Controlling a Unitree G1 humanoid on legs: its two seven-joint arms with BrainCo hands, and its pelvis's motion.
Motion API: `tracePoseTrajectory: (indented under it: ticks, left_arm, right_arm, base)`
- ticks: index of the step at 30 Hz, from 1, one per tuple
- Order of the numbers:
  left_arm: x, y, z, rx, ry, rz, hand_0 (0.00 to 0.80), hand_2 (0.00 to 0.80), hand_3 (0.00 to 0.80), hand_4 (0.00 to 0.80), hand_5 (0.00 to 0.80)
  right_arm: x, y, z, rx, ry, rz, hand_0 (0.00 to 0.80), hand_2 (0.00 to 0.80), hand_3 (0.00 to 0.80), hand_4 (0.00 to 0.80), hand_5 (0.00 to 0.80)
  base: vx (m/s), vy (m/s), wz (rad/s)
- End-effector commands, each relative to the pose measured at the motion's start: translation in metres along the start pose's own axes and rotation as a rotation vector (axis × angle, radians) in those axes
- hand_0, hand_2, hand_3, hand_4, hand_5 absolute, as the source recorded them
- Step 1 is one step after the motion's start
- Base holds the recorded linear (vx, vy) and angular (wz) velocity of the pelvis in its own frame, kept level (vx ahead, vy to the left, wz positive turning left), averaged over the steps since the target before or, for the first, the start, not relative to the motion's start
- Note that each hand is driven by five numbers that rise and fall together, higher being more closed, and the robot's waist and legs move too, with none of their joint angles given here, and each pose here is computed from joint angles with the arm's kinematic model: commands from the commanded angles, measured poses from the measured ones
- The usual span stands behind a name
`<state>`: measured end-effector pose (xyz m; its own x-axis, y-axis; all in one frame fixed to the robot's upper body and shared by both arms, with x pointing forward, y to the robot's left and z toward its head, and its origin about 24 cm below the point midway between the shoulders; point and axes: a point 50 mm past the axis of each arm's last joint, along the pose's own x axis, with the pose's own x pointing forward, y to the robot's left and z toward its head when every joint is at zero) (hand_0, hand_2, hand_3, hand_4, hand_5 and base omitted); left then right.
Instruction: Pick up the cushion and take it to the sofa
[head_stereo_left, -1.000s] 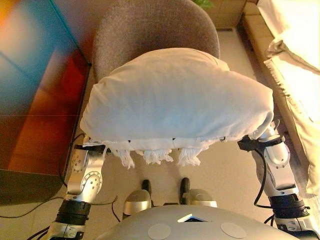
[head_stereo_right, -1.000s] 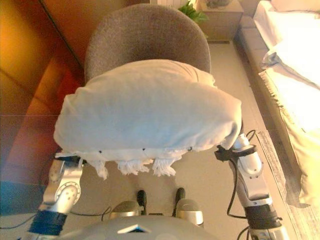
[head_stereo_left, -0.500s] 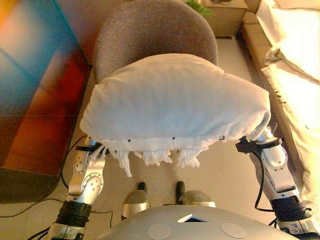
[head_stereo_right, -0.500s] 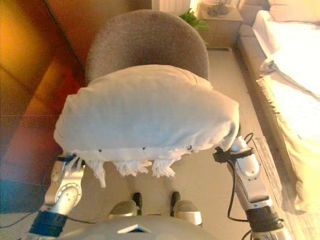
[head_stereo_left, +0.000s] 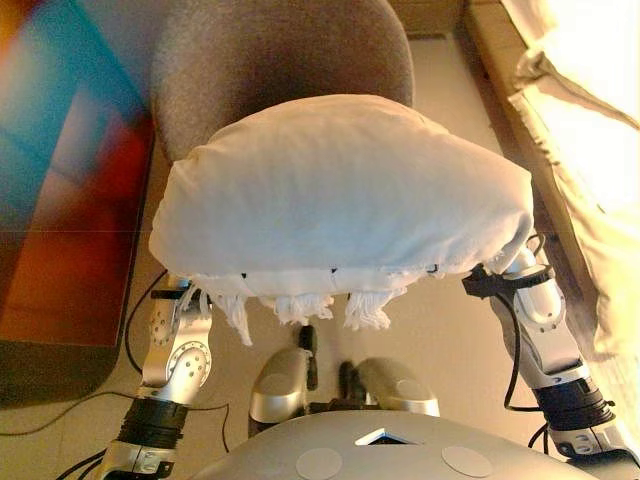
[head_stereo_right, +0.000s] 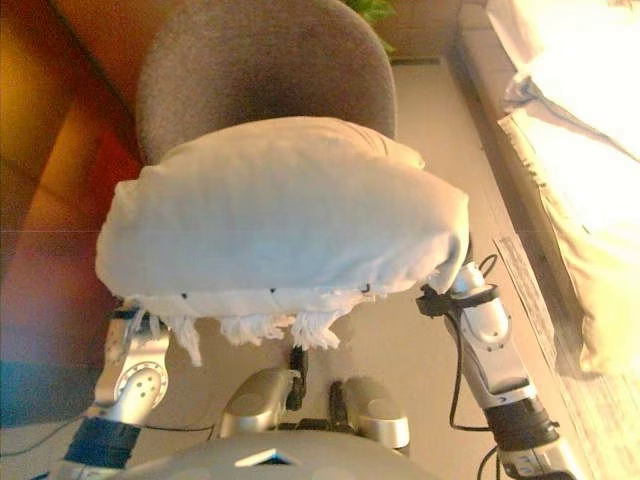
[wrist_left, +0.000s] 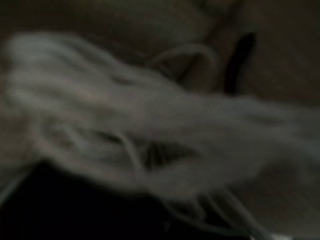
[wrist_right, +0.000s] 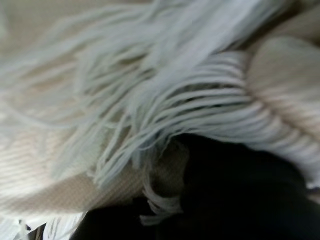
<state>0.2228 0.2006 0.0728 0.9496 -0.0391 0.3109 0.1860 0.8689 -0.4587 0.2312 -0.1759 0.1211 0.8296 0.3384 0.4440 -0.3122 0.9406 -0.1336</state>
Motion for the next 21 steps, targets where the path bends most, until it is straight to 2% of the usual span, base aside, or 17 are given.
tracePoseTrajectory:
  ticks: [1, 11, 21]
  left_arm:
    - [0.018, -0.059, 0.017, -0.071, -0.17, -0.289, 0.8, 0.8, 0.8, 0.8, 0.8]
    - [0.025, -0.058, 0.019, -0.036, -0.139, -0.307, 0.8, 0.8, 0.8, 0.8, 0.8]
    - [0.018, -0.045, 0.022, -0.046, -0.106, -0.278, 0.8, 0.8, 0.8, 0.8, 0.8]
  right_arm:
    - [0.015, 0.027, 0.038, 0.042, -0.242, 0.16, 0.8, 0.8, 0.8, 0.8, 0.8]
    - [0.02, 0.033, 0.038, 0.058, -0.264, 0.103, 0.8, 0.8, 0.8, 0.8, 0.8]
    - [0.006, 0.028, 0.033, 0.071, -0.225, 0.124, 0.8, 0.8, 0.8, 0.8, 0.8]
  base:
    - [0.603, 0.161, -0.07]
    - [0.637, 0.13, 0.02]
    - [0.361, -0.031, 0.14]
